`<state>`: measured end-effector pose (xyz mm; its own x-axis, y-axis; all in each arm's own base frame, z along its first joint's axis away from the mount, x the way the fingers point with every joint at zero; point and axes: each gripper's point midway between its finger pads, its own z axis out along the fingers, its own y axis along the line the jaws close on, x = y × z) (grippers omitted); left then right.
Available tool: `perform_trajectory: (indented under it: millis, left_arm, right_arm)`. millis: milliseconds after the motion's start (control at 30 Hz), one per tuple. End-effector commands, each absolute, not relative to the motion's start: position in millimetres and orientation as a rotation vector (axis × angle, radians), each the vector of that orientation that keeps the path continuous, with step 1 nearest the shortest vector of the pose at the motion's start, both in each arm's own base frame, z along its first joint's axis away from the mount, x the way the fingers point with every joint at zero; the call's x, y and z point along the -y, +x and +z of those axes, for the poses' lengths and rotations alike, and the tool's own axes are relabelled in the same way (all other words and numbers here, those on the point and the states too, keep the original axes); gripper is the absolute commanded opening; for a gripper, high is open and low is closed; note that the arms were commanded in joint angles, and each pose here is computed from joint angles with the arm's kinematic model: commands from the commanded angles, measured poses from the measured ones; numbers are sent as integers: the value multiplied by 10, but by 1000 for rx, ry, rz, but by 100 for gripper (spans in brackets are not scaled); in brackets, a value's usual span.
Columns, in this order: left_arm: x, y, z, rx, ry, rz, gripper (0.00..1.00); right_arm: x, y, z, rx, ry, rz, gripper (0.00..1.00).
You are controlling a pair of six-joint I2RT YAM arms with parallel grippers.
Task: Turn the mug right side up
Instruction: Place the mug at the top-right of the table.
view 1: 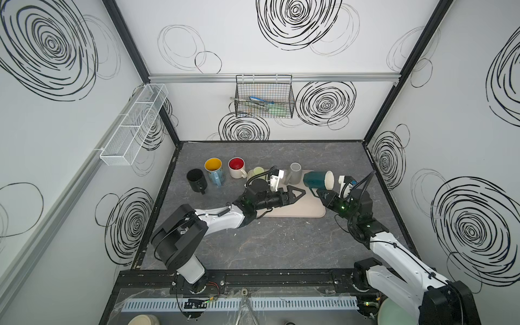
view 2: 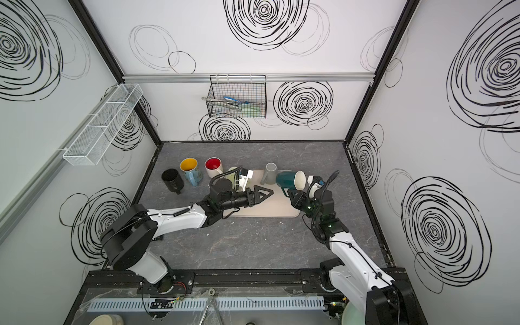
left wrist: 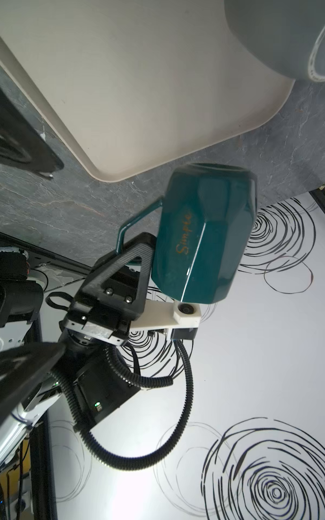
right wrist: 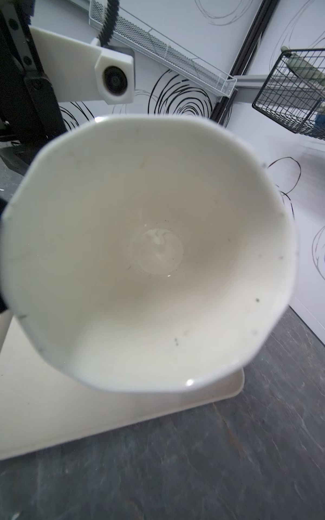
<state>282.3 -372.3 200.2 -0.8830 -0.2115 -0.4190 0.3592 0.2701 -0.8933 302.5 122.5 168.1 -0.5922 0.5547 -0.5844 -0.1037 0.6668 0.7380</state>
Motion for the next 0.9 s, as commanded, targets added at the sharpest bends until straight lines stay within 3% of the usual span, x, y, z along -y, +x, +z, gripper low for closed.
perform_trajectory:
  millis: [0, 367, 867]
  left_arm:
    - [3613, 2816, 2108, -2048, 197, -1580, 96]
    - [3204, 2832, 2070, -2078, 203, -1396, 96]
    - [2731, 2674, 1817, -2089, 235, -1119, 96]
  right_arm:
    - [-1098, 3150, 2109, -1893, 310, 896, 0]
    - [-679, 3266, 2251, -1905, 396, 746, 0]
    - [163, 3571, 2383, -1968, 570, 280, 0]
